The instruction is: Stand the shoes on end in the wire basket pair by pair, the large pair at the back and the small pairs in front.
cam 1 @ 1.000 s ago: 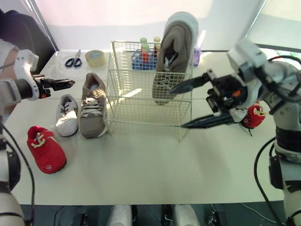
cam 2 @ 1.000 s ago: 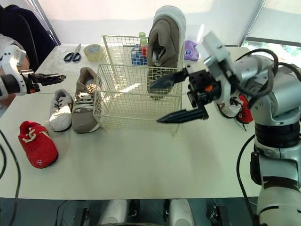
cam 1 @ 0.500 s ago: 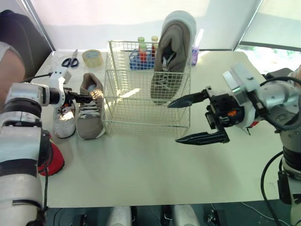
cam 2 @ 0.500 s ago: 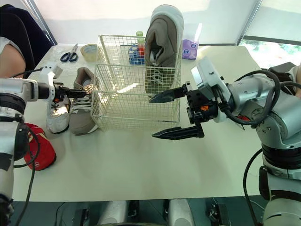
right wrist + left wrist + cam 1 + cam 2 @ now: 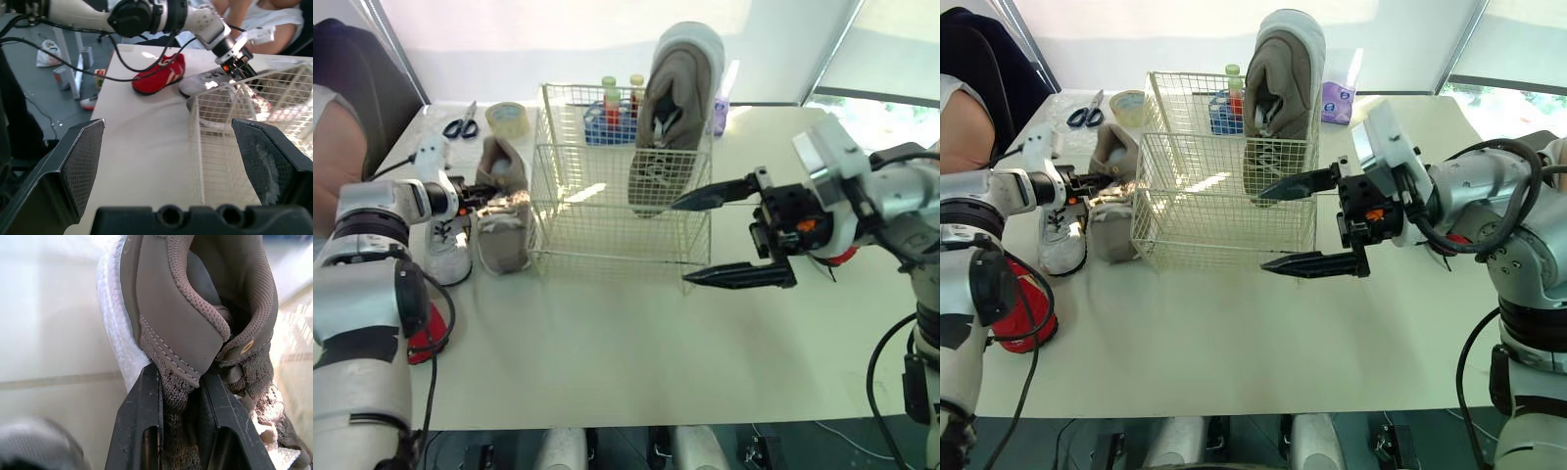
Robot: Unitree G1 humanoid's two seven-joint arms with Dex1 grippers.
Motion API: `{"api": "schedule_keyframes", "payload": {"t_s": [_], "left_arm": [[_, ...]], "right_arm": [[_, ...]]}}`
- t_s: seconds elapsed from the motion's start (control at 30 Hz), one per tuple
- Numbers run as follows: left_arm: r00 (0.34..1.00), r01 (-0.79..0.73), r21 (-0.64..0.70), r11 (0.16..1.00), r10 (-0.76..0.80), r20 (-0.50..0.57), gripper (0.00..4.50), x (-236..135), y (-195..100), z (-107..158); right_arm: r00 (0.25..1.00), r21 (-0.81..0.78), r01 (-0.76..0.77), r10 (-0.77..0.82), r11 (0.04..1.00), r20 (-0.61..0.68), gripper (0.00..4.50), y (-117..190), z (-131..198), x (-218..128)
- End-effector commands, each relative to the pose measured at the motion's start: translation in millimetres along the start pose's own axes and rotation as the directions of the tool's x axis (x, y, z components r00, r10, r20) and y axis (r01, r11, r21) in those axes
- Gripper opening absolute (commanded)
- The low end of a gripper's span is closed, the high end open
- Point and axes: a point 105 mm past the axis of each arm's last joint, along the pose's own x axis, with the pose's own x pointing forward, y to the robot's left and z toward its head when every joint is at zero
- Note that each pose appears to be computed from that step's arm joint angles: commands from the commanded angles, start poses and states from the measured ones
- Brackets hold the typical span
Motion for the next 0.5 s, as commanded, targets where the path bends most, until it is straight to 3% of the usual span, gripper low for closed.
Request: {"api": "schedule_keyframes", "payload": {"t_s": [0.03,0.1,0.23,0.33,0.5], "left_arm": [[0.895,-0.101,0.171,0.98,0.015,0.445,0.27,-49.1,-15.9,127.8],[0.828,-0.156,0.194,0.969,0.021,0.56,0.27,-68.4,-27.0,161.2],[0.583,-0.171,0.324,0.93,-0.17,0.795,0.27,-120.4,-91.4,225.0],[0.451,-0.224,0.46,0.859,-0.327,0.83,0.27,-128.6,-145.5,229.3],[0.38,-0.177,0.518,0.837,-0.427,0.821,0.27,-106.0,-190.3,209.5]], "right_arm": [[0.993,-0.035,0.089,-0.086,0.995,0.086,4.5,-8.6,27.9,-16.8],[0.985,-0.021,0.131,-0.128,0.991,0.112,4.5,-12.6,34.8,-25.0],[0.969,-0.001,0.217,-0.215,0.976,0.126,4.5,-21.3,42.5,-38.0],[0.952,0.01,0.29,-0.29,0.957,0.098,4.5,-29.6,42.1,-50.2],[0.929,0.004,0.364,-0.363,0.931,0.069,4.5,-31.0,46.1,-67.5]]}}
